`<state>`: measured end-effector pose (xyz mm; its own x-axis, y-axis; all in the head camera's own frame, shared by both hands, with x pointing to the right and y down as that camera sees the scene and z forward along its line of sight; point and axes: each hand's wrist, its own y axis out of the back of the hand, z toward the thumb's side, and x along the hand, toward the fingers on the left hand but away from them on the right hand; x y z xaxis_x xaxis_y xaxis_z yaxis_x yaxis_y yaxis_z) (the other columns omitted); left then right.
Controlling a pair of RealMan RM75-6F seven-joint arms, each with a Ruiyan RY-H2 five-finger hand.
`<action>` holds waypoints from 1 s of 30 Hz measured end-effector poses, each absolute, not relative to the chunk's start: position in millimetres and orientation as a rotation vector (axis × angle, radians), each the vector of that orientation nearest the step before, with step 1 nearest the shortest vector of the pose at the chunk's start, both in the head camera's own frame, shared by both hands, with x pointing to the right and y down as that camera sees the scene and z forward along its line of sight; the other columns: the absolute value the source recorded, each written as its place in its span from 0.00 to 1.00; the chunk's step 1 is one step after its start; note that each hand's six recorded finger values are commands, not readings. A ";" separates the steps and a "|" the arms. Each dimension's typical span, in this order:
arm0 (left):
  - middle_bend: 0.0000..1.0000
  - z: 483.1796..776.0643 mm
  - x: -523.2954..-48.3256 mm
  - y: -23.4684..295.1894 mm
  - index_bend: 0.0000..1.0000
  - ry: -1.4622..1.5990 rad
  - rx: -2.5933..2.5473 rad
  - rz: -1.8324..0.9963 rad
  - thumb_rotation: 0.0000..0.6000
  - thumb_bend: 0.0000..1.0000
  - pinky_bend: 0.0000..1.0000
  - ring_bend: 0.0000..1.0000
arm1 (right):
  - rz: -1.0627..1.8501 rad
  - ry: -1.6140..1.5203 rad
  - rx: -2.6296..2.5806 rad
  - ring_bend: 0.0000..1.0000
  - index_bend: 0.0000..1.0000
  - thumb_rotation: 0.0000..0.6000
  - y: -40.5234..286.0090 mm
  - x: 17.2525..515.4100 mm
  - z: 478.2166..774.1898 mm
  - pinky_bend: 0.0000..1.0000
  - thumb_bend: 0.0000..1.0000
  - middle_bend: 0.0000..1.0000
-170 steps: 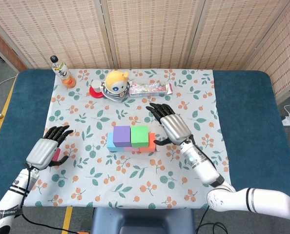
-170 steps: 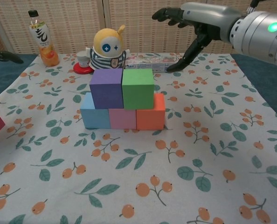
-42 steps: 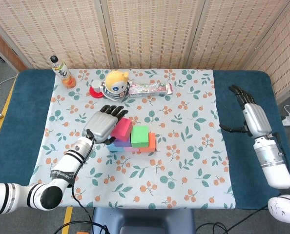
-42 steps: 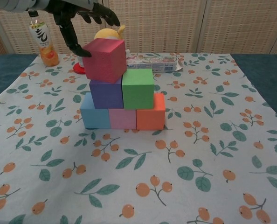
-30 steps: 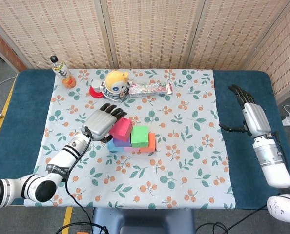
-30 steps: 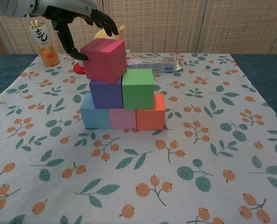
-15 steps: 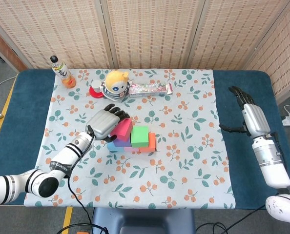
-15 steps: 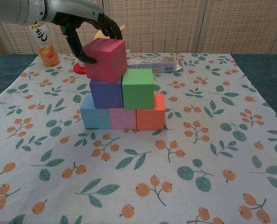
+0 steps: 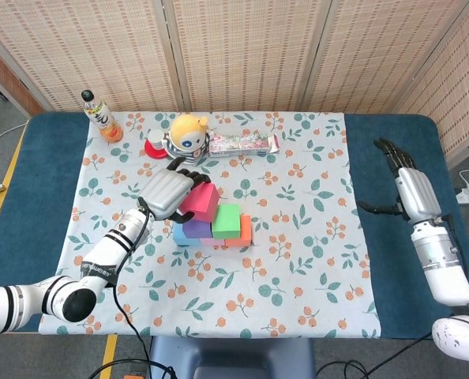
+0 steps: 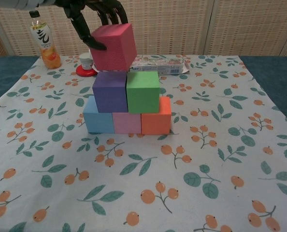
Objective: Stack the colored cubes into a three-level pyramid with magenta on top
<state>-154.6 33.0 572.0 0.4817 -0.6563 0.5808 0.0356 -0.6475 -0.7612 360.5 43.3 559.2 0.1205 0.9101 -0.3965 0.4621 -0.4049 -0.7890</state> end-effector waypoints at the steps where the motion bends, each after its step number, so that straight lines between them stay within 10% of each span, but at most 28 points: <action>1: 0.50 570.3 -153.8 32.6 0.35 0.523 -2.003 -1.213 1.00 0.33 0.04 0.33 | 1.230 -1.324 -1.926 0.00 0.00 1.00 43.1 360.4 558.9 0.00 0.00 0.00; 30: 0.50 571.9 -107.5 56.3 0.29 0.472 -1.856 -1.404 1.00 0.33 0.07 0.36 | 1.255 -1.302 -1.947 0.00 0.00 1.00 47.6 361.5 566.9 0.00 0.00 0.00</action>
<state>-107.5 56.3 571.9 0.3310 -0.6775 0.6569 0.1432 -0.6520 -0.7446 361.5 47.6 566.9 0.1271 0.8966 -0.4242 0.4567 -0.4325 -0.7774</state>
